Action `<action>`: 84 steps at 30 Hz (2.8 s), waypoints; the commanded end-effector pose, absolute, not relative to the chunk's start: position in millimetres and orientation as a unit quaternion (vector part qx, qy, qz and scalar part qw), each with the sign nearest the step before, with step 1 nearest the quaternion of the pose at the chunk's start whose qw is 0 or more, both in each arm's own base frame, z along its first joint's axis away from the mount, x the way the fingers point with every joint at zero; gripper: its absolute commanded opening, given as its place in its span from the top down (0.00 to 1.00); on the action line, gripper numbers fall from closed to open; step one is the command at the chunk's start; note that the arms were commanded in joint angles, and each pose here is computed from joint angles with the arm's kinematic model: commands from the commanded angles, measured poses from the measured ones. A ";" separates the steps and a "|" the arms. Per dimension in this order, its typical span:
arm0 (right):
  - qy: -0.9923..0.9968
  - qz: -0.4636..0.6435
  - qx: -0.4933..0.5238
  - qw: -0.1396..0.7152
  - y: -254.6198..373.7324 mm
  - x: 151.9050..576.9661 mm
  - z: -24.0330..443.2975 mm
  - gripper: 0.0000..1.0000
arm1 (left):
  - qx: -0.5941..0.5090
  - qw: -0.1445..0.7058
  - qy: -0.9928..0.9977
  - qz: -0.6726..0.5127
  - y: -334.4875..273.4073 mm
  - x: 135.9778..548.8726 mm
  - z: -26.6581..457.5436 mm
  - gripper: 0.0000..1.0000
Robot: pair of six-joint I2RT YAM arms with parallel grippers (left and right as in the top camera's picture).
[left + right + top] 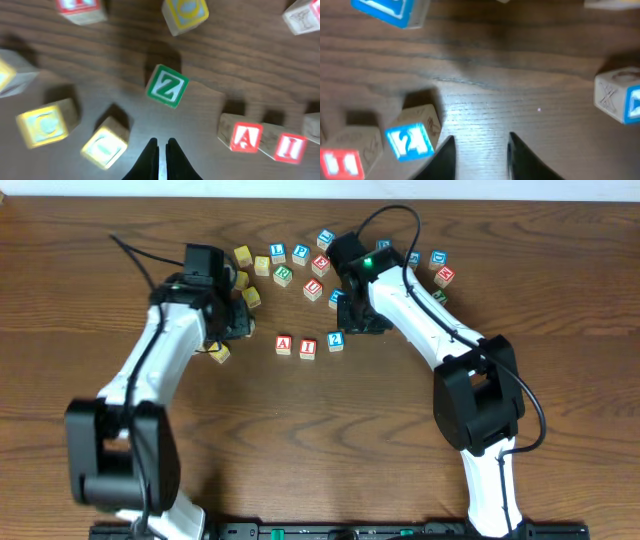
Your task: Spell out AI2
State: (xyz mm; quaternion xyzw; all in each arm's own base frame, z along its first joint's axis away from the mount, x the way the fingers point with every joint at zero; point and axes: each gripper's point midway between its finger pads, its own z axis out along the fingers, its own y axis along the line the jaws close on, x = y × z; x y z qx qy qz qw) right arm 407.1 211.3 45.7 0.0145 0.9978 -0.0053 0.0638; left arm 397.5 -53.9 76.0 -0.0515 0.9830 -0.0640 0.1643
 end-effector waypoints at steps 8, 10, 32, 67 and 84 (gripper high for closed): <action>0.998 0.012 0.036 0.058 207.6 397.8 16.6 0.99 | -0.007 0.122 0.990 -0.070 -74.3 394.1 31.9 0.93; 0.997 0.018 0.033 0.061 209.9 398.3 13.2 0.99 | -0.005 0.121 0.990 -0.078 -77.9 393.8 31.9 0.93; 0.997 0.045 0.015 0.065 218.9 399.8 5.8 0.95 | 0.029 0.063 0.989 -0.130 -120.4 376.4 -3.4 0.93; 0.997 0.045 0.014 0.065 219.8 399.8 5.6 0.94 | 0.111 0.098 0.981 -0.128 -136.6 387.0 2.1 0.93; 0.997 0.056 0.011 0.061 223.6 398.5 5.9 0.96 | 0.081 0.080 0.984 -0.139 -148.9 379.5 4.7 0.93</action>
